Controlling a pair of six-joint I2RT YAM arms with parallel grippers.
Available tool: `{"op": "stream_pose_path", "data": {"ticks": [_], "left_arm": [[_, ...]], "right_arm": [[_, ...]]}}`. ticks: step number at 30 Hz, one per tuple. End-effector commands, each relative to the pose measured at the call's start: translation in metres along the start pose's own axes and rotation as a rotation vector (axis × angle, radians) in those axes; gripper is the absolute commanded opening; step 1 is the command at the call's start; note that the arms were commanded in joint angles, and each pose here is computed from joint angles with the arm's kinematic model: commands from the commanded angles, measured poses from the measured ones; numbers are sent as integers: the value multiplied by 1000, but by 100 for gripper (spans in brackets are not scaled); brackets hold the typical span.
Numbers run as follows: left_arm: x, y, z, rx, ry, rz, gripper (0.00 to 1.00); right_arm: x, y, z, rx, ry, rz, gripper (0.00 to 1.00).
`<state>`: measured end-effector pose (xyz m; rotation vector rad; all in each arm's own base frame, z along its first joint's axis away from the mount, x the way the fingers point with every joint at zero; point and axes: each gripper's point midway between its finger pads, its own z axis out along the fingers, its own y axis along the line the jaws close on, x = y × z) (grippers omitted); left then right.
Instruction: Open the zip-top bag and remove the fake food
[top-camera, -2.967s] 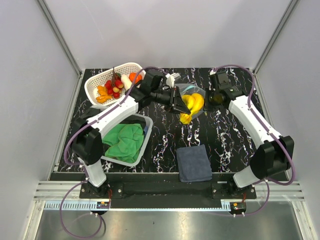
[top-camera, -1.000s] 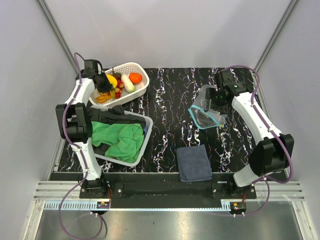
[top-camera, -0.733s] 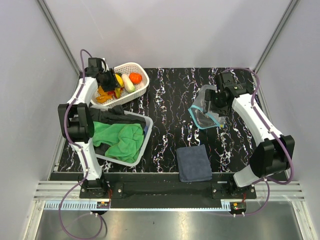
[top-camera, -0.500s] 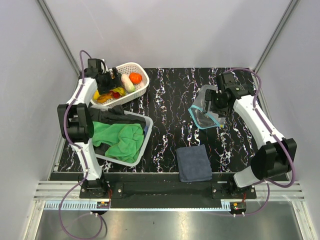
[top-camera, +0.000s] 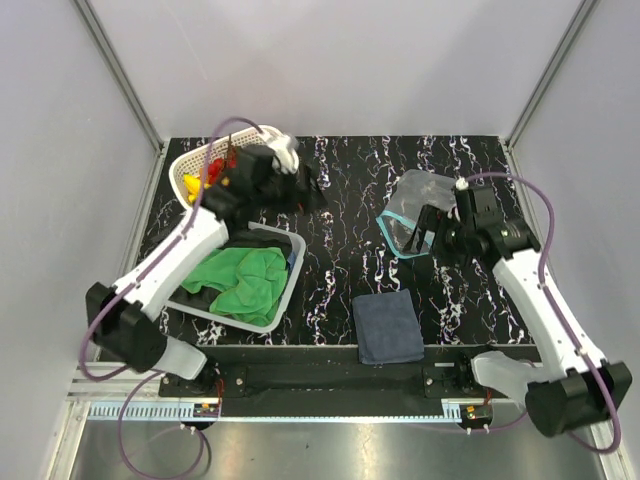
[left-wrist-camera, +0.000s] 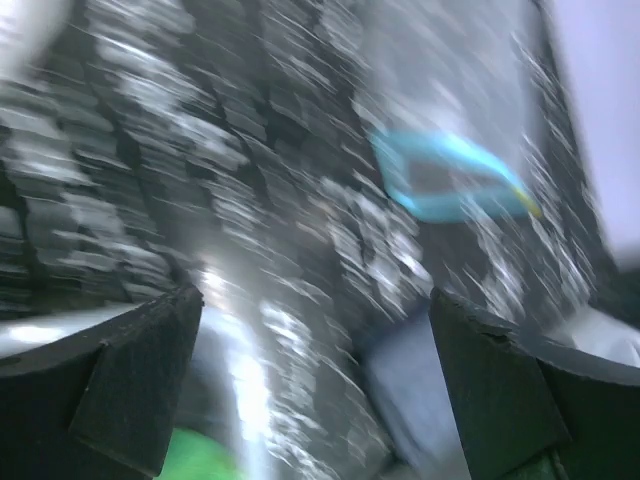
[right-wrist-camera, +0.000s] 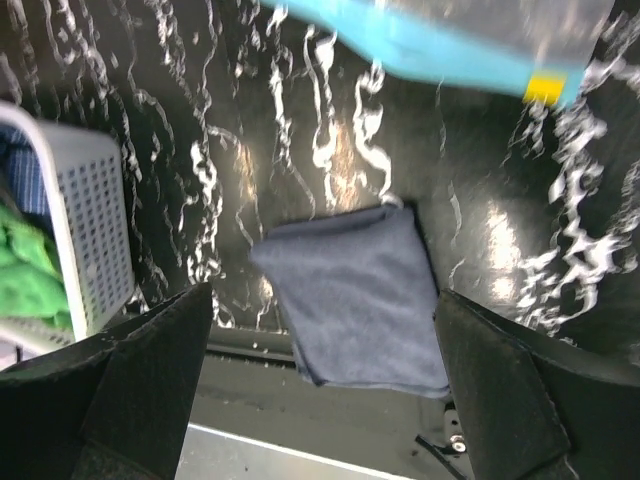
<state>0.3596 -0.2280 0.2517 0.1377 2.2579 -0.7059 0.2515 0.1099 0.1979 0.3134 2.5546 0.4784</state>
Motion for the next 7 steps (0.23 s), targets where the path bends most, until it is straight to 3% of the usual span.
{"op": "stream_pose_path", "data": {"ticks": [1,2,6,7], "left_arm": [[68,-87,-15,210,74,-14,99],[93,-109,-20,270,113,18,99],[110,-161,-58,464,91,-2,99],[105,-174,-84,537,62,-41,99]], "right_arm": [[27,9,-12,-132,-15,63,100],[31,12,-14,-162,-24,62,100],[44,22,-40,-287,-83,81,100],[49,35,-62,-374,-99,92,100]]}}
